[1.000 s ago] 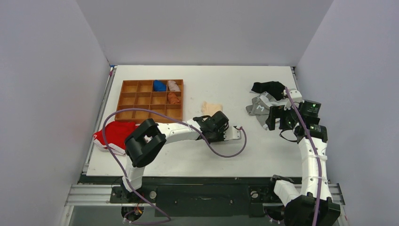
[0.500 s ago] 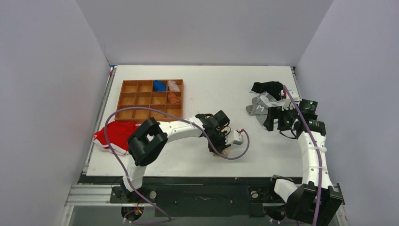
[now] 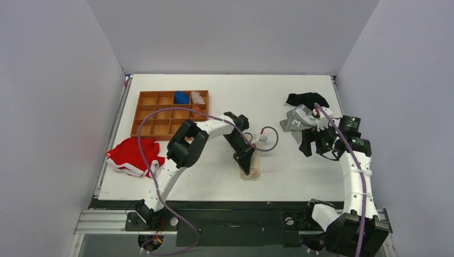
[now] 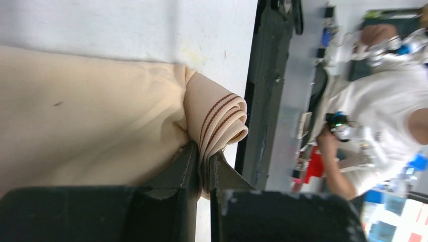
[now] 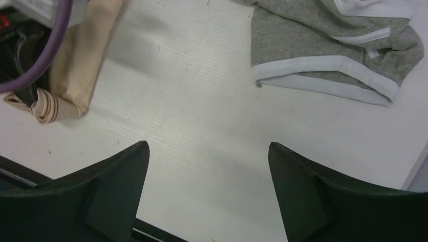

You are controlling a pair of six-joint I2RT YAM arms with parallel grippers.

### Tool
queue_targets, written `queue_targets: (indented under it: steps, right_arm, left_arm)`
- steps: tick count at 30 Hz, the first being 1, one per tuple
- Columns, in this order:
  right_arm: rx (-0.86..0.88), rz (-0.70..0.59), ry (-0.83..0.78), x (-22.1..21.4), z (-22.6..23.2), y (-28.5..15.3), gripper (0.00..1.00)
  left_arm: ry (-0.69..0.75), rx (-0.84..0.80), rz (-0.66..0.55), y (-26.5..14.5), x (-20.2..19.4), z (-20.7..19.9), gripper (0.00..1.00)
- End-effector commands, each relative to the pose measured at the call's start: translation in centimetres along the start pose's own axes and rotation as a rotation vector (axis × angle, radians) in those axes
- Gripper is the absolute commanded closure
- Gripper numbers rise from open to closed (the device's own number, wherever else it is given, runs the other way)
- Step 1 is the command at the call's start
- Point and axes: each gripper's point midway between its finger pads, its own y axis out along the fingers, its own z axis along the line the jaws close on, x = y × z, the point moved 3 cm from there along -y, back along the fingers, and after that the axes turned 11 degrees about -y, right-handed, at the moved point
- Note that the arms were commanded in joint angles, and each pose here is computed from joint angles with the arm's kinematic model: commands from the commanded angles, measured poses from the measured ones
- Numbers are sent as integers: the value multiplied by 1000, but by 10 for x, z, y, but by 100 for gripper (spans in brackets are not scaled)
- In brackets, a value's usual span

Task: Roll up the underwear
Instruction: Roll the underwear to the center of the board.

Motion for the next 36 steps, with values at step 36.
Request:
queue_targets:
  steps: [36]
  right_arm:
    - [409, 183, -1014, -16, 186, 109, 27]
  left_arm:
    - [-279, -91, 29, -9, 16, 41, 100]
